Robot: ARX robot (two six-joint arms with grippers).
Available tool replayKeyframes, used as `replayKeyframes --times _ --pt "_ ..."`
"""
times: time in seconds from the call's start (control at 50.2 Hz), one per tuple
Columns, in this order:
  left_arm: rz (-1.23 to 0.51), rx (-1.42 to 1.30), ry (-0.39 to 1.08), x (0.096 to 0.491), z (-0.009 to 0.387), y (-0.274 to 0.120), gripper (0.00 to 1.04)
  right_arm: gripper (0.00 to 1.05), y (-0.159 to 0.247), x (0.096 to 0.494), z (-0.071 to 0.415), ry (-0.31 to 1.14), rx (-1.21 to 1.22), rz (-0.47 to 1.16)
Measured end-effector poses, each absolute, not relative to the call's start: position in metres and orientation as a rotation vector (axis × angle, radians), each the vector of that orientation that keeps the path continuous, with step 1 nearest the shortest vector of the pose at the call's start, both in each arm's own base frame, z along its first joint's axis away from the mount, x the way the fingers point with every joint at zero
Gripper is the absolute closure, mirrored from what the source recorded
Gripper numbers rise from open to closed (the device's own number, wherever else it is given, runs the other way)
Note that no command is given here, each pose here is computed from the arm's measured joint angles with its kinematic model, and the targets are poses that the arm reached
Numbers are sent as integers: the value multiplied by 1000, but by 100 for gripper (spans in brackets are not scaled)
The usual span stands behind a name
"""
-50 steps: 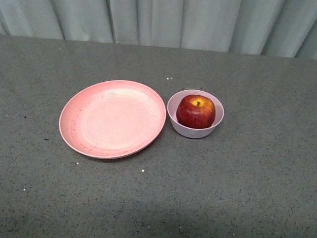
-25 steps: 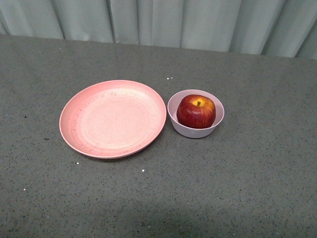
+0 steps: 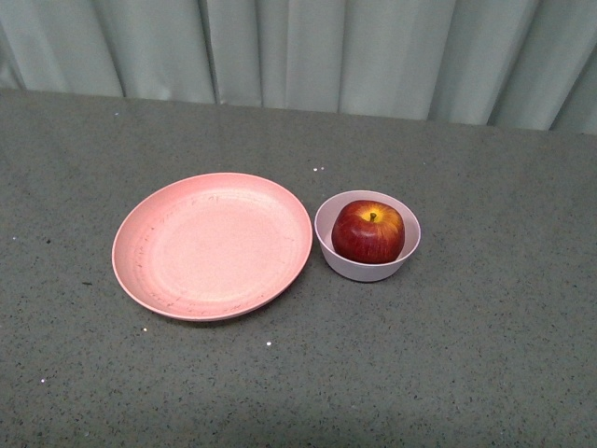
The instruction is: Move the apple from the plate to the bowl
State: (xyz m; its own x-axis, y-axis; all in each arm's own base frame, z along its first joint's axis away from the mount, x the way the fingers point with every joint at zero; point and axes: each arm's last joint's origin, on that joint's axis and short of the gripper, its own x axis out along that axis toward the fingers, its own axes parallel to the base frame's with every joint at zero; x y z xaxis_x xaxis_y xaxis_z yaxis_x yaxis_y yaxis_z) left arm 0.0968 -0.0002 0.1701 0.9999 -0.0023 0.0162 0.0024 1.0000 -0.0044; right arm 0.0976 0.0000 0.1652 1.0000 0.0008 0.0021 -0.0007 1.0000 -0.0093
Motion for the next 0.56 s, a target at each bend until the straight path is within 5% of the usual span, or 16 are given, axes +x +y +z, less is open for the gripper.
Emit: replayKeyframes --times 0.557 --pt "-2 -4 -16 97 170 0 7 9 0 98 165 -2 -9 1"
